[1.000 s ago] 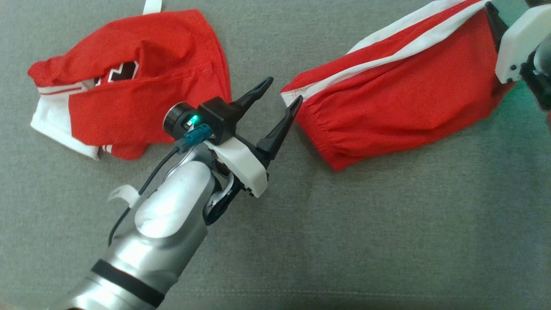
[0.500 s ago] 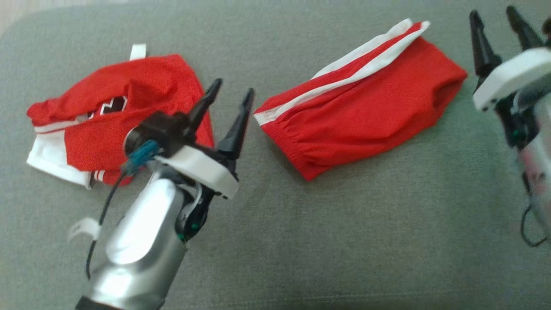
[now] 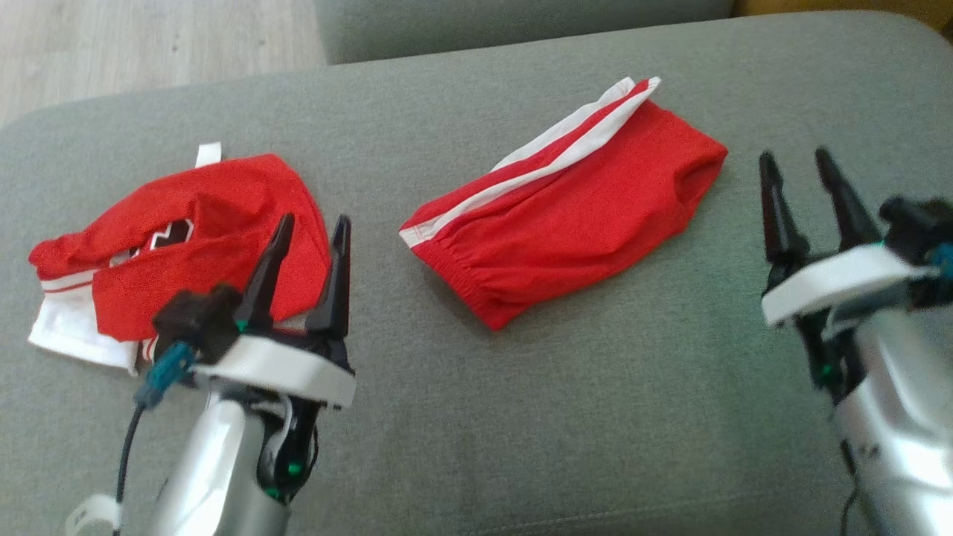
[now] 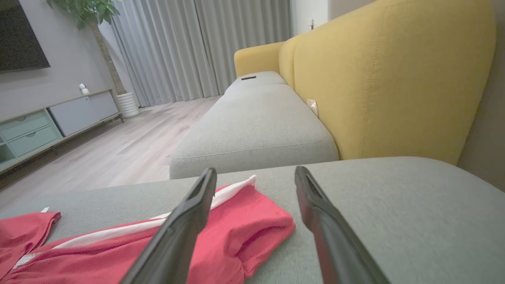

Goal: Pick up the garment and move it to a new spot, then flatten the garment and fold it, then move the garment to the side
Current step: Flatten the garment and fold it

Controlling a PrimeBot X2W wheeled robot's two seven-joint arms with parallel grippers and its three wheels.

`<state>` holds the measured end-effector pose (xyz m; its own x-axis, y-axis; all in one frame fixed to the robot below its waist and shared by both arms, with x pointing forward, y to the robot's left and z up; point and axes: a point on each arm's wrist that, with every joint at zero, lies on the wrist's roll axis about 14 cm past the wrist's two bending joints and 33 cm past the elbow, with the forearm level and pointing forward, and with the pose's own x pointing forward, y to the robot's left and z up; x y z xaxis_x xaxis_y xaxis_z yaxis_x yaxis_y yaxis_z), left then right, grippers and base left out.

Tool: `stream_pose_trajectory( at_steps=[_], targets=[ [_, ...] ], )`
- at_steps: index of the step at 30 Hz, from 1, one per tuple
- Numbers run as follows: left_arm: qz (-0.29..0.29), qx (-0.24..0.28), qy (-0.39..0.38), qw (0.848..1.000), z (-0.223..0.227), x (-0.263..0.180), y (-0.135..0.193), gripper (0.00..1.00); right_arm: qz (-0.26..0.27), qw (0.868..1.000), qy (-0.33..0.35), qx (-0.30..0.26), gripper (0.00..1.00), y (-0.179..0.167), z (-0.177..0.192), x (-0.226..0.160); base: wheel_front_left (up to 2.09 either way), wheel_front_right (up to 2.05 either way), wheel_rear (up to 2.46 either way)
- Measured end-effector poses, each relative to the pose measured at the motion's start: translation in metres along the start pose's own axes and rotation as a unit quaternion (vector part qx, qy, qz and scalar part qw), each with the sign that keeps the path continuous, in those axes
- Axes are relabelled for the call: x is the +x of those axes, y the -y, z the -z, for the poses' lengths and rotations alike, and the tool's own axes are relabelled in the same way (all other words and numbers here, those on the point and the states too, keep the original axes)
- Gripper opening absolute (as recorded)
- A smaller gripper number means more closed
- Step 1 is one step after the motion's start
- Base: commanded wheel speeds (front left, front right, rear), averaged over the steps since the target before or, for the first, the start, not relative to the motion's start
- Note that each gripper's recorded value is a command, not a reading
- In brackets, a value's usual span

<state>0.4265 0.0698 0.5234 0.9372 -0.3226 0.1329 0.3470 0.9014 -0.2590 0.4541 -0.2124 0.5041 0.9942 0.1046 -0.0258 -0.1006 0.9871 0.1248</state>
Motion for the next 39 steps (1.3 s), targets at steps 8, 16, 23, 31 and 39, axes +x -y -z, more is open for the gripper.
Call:
stream_pose_trajectory(
  at_steps=[8,16,23,31,39],
  targets=[
    [-0.007,0.005,-0.009,1.000,0.007,-0.017,-0.002,1.00,0.021,1.000,-0.006,0.017,1.00,-0.004,0.015,-0.032,0.00,0.00,0.00],
    [-0.011,0.003,-0.014,1.000,0.012,-0.018,-0.007,1.00,0.023,1.000,-0.013,0.007,1.00,-0.008,0.013,-0.030,0.00,0.00,0.00],
    [-0.014,-0.001,-0.023,1.000,0.020,-0.013,-0.014,1.00,0.041,0.997,-0.063,0.015,1.00,0.003,0.035,-0.019,0.00,0.00,0.00],
    [-0.023,0.001,-0.026,0.999,0.024,-0.005,-0.025,1.00,0.066,0.982,-0.139,0.106,1.00,0.004,0.067,0.019,0.00,0.00,0.00],
    [-0.050,0.005,-0.042,0.998,0.033,-0.012,-0.045,1.00,0.098,0.952,-0.196,0.214,1.00,0.005,0.096,0.057,0.00,0.00,0.00]
  ],
)
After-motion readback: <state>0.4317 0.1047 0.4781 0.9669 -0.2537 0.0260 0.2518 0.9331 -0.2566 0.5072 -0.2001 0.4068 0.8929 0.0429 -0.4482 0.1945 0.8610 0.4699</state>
